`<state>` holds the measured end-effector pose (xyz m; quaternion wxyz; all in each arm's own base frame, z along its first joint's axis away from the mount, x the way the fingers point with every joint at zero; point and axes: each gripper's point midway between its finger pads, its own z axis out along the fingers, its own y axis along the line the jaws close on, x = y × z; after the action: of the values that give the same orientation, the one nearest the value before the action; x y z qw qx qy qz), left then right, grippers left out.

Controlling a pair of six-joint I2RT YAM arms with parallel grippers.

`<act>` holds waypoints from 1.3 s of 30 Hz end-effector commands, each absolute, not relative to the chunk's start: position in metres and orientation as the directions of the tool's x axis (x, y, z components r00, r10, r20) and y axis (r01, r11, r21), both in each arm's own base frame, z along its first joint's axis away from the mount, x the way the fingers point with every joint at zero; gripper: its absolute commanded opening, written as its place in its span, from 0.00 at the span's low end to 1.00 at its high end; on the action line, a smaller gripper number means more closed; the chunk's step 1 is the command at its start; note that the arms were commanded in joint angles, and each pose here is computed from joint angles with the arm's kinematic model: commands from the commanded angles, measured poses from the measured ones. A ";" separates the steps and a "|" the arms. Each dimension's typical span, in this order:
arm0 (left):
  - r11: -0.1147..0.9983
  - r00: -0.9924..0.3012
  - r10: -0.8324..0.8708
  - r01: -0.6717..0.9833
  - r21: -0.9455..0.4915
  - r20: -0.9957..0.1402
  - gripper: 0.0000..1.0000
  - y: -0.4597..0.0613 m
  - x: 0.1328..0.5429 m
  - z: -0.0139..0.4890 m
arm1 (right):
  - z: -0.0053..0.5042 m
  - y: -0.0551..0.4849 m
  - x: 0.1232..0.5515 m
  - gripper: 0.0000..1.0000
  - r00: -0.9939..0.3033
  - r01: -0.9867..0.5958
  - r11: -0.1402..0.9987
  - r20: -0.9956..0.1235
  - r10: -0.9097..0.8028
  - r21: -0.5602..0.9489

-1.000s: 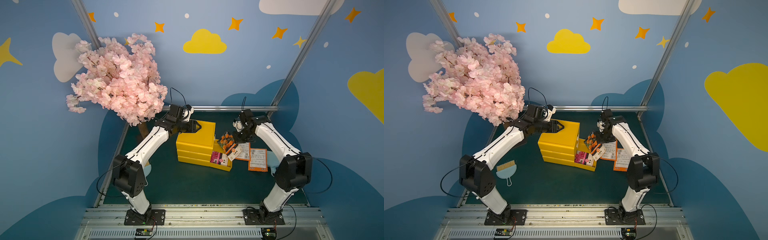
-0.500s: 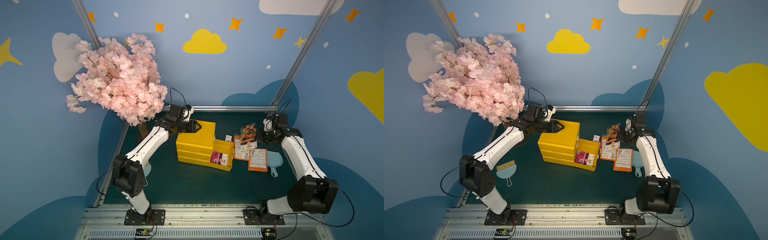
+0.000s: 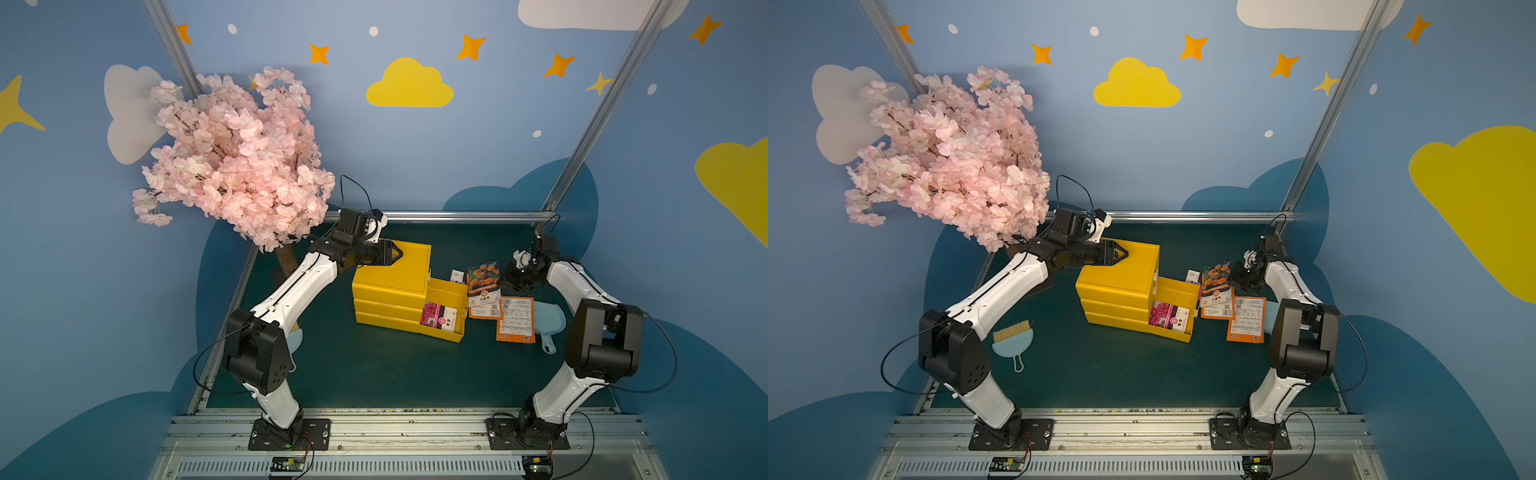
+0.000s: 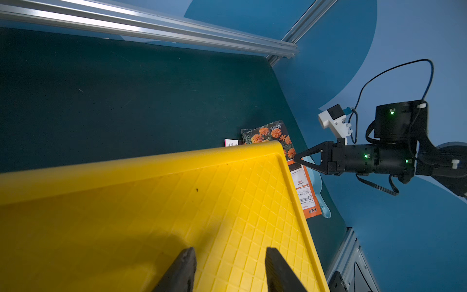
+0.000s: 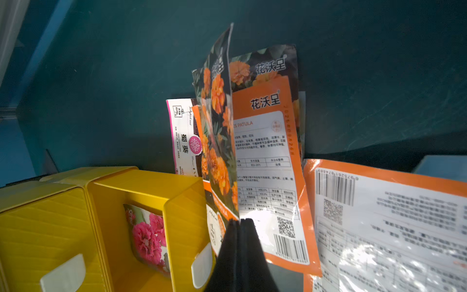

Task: Take the seed bags out of the drawer
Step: Place the seed packet at the center of the board.

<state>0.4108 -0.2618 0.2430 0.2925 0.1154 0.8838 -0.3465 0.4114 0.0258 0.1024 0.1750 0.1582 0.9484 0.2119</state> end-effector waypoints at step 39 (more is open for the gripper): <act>0.836 -0.972 0.072 0.181 -0.517 -0.223 0.51 -0.245 0.359 0.127 | 0.129 0.194 0.354 0.39 -0.858 -0.414 0.877 -0.427 -0.286 0.243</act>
<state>0.4115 -0.2625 0.2424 0.2955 0.1161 0.8821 -0.3481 0.3673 0.1851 0.1395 0.2191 -0.1610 0.9495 0.1567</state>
